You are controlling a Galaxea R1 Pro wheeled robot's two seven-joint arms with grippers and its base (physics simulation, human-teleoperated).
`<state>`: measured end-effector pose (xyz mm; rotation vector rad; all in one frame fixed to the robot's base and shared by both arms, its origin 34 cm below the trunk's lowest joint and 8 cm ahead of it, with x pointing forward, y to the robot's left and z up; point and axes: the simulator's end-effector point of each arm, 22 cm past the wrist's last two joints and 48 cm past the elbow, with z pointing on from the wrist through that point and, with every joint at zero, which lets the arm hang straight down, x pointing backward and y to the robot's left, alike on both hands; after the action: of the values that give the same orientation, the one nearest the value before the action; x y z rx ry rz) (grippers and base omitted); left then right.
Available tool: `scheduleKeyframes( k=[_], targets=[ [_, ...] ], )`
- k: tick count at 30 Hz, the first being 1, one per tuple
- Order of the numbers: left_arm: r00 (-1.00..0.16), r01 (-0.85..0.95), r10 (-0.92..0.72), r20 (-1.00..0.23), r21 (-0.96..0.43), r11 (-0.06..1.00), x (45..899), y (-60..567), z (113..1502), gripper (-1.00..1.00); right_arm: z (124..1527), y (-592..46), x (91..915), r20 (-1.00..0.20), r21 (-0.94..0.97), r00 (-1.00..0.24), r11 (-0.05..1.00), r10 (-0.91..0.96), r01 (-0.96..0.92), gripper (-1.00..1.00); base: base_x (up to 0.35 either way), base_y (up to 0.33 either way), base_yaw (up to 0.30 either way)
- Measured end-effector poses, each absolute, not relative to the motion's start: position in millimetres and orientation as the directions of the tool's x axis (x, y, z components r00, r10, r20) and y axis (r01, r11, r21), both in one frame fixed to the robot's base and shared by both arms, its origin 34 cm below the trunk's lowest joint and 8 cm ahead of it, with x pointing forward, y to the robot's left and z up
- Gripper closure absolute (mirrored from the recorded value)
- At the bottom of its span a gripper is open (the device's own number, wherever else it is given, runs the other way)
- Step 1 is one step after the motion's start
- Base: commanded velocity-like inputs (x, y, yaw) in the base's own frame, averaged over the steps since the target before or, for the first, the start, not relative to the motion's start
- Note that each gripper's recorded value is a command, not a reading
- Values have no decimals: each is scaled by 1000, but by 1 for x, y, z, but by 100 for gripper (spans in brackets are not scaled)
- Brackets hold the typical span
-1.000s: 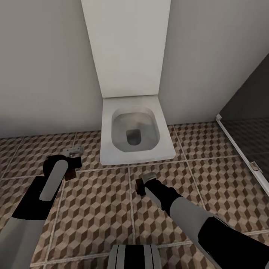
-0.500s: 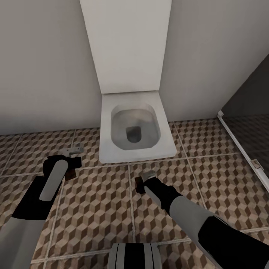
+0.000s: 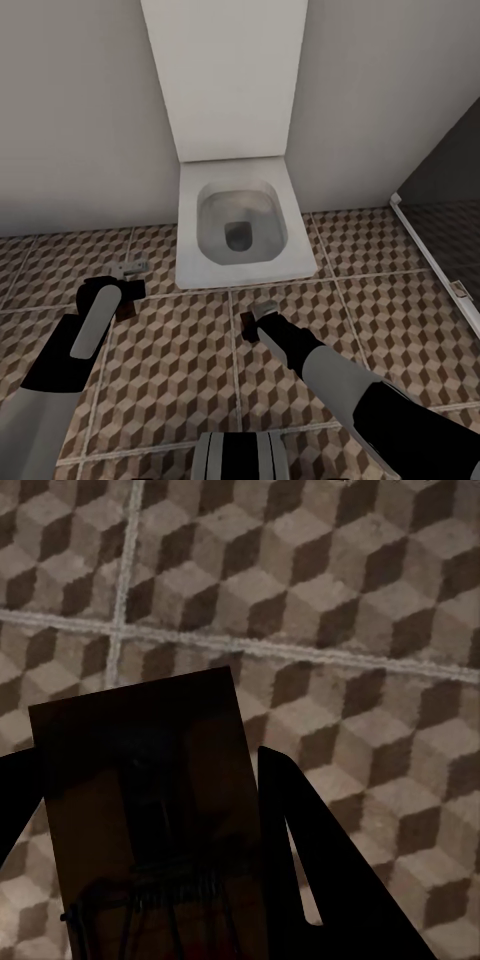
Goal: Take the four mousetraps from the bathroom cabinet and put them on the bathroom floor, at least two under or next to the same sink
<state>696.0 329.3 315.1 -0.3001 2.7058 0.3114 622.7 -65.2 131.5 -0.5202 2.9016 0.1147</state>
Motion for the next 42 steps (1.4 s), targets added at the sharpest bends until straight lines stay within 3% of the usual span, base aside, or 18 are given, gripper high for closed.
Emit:
scheduleKeyframes(
  k=[42],
  targets=[
    [-916, -242, -162, -368, 183, 953, 686, 328, 284, 100, 112, -58, 622, -189, 64, -923, 934, -335, -353, 100, 0, 0, 0]
  ],
)
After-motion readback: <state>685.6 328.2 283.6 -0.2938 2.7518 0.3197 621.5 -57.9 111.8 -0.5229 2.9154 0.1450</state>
